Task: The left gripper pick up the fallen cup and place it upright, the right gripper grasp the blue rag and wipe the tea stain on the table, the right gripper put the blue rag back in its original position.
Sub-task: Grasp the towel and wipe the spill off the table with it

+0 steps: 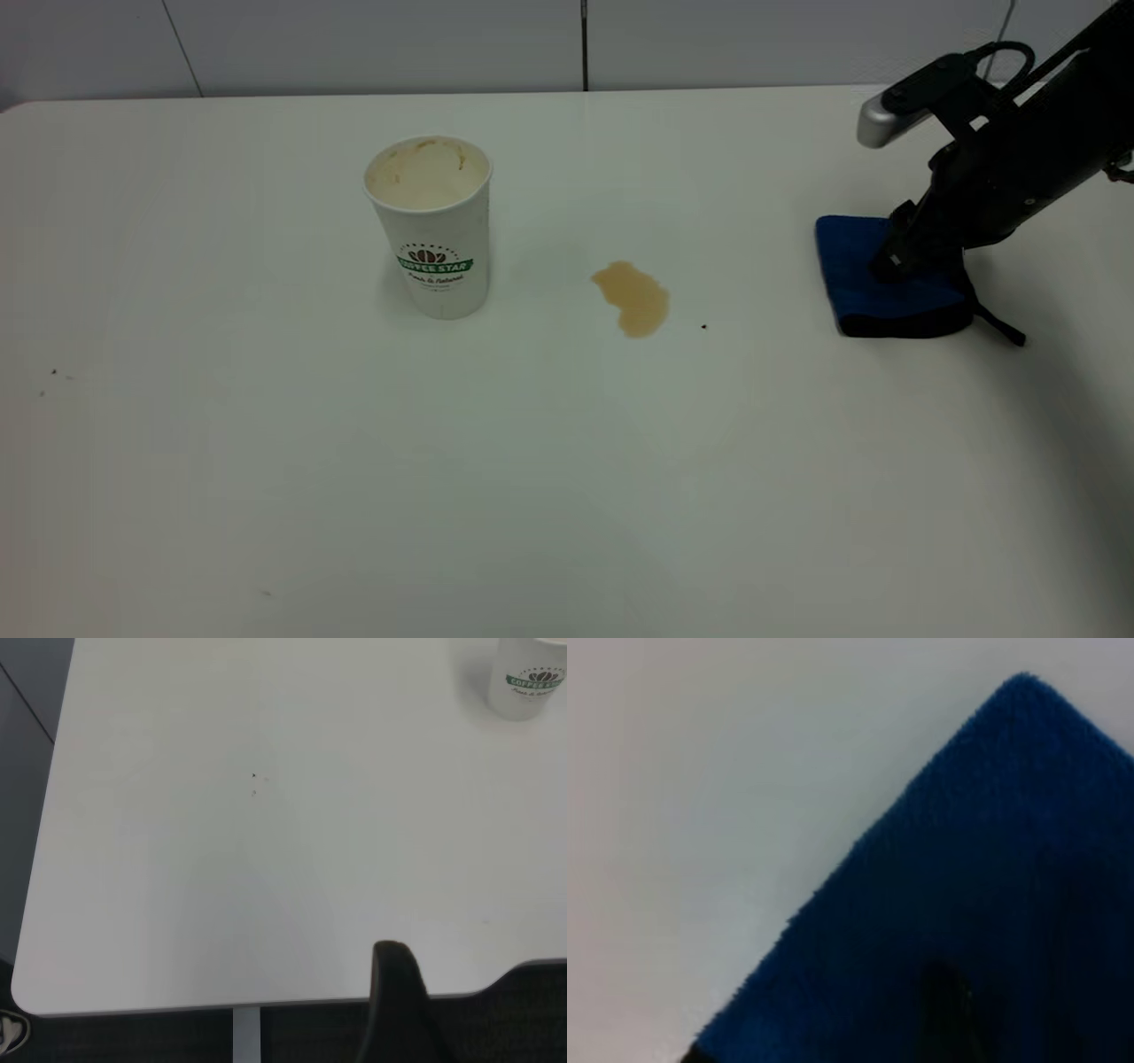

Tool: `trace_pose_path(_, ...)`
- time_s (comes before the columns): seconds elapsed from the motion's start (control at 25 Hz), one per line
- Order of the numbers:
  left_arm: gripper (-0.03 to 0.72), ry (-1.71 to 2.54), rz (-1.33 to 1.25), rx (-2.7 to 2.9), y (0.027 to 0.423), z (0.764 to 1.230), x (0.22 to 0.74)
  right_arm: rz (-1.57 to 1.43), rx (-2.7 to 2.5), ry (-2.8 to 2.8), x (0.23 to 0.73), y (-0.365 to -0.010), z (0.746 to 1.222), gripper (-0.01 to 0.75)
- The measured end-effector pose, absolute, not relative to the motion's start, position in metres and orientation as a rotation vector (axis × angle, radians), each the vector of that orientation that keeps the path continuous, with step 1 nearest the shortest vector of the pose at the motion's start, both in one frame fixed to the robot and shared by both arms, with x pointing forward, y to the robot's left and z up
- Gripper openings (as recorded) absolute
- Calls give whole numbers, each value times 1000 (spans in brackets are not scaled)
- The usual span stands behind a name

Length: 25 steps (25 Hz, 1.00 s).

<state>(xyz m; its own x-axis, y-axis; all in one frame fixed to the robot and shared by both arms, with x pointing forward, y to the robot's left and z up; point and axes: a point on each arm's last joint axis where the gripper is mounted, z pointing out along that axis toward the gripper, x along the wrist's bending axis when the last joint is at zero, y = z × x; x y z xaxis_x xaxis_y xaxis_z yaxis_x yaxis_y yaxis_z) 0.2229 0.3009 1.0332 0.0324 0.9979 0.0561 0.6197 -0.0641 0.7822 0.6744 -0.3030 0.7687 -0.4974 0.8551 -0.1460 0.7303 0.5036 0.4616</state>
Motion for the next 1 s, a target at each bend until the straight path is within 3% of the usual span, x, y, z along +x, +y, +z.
trace_pose_path(0.2, 493, 1643, 853, 1743, 301, 1033, 223, 485, 1346, 2382, 676, -302, 761, 491)
trace_pose_path(0.28, 493, 1643, 853, 1743, 301, 1033, 223, 500, 1346, 2391, 676, -298, 761, 403)
trace_pose_path(0.4, 493, 1643, 853, 1743, 301, 1033, 223, 504, 1282, 2425, 676, -284, 761, 161)
trace_pose_path(0.48, 493, 1643, 853, 1743, 301, 1033, 223, 505, 1210, 2451, 678, -270, 761, 67)
trace_pose_path(1.0, 493, 1643, 853, 1744, 301, 1033, 223, 700, 887, 2531, 698, -145, 759, 44)
